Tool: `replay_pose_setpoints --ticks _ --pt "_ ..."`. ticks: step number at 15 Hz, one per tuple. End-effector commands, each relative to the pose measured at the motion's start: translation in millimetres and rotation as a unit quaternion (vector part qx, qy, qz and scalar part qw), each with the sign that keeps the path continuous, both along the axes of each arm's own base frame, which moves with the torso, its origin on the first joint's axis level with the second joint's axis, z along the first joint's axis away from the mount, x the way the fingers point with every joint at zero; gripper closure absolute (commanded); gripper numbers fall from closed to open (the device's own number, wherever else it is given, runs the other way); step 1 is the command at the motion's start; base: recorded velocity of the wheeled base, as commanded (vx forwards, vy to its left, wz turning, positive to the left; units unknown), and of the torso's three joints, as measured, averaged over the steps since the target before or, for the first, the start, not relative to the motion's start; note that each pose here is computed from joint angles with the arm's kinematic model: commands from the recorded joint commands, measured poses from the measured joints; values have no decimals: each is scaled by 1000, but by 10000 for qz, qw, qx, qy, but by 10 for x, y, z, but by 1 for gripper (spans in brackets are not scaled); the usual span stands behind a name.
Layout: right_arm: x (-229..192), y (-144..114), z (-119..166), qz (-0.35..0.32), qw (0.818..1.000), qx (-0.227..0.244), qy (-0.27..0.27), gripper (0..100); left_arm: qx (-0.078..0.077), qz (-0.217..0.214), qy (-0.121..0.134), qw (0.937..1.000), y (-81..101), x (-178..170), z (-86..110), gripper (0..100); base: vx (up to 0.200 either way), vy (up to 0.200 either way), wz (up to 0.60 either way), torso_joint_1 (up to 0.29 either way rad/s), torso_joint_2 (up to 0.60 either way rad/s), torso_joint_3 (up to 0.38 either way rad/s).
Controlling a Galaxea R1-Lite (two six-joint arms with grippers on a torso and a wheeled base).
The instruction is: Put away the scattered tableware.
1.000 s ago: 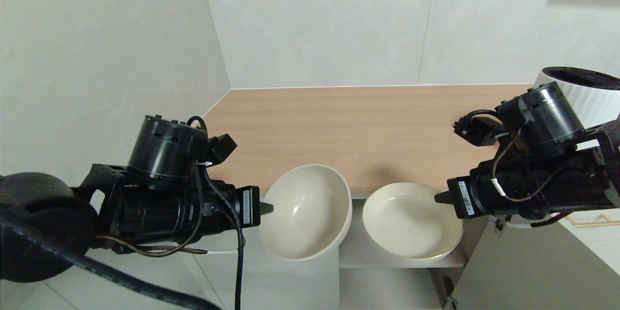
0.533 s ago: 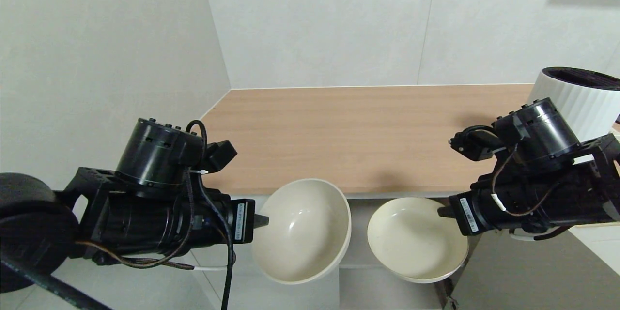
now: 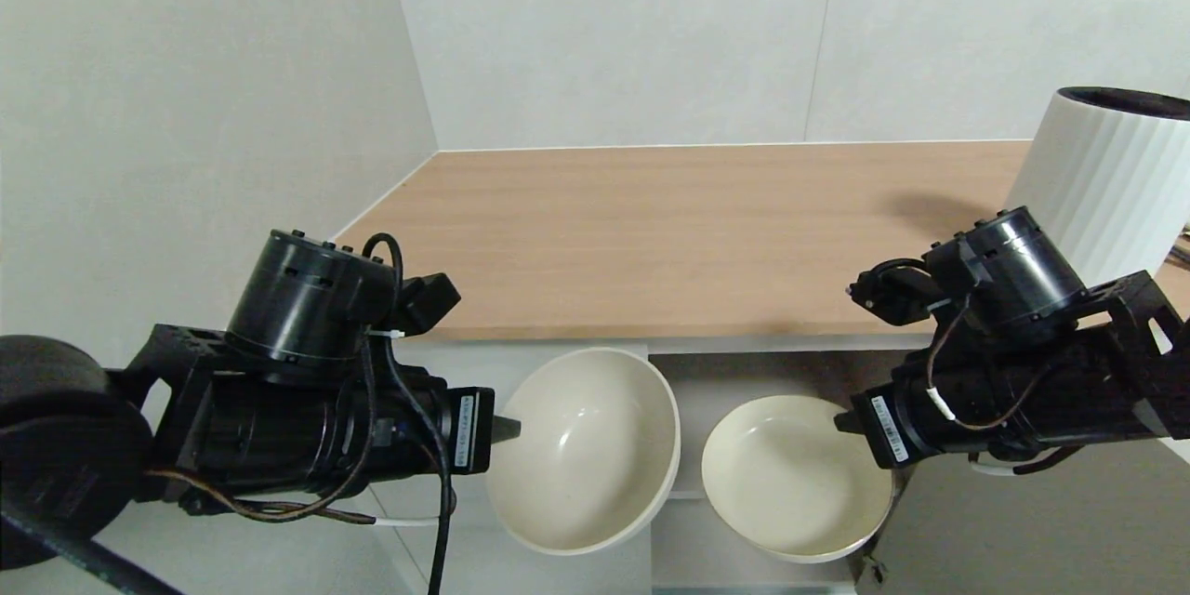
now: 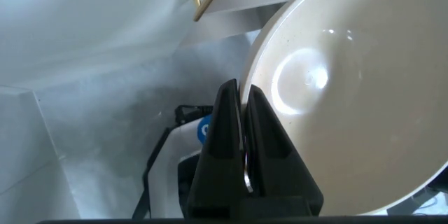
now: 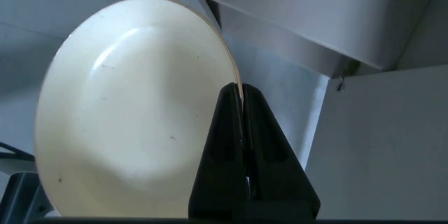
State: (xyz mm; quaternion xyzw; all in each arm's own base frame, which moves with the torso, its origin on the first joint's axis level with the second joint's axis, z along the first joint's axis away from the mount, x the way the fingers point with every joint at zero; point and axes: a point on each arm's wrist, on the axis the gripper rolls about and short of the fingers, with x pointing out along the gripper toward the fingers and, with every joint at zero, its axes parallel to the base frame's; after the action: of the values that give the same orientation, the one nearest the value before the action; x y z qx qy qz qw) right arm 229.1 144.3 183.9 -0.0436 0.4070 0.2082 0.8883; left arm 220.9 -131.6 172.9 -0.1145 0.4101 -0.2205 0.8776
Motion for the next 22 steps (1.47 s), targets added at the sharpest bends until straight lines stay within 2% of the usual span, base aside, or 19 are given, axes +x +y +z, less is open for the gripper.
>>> replay_pose_setpoints --ticks 1,13,19,22 --pt "12 17 -27 11 10000 -25 43 100 10 8 20 10000 -2 9 -12 100 0 0 0 -188 476 290" --pt "47 39 -89 6 9999 -88 130 100 22 8 40 10000 -10 23 -27 100 0 0 0 -139 447 300" --pt "87 64 -158 1 9996 -159 230 100 30 8 53 10000 -16 34 -40 100 0 0 0 -14 49 35" --pt "243 160 -418 -37 9980 -384 495 100 51 31 50 10000 -16 37 -44 100 0 0 0 0 0 0"
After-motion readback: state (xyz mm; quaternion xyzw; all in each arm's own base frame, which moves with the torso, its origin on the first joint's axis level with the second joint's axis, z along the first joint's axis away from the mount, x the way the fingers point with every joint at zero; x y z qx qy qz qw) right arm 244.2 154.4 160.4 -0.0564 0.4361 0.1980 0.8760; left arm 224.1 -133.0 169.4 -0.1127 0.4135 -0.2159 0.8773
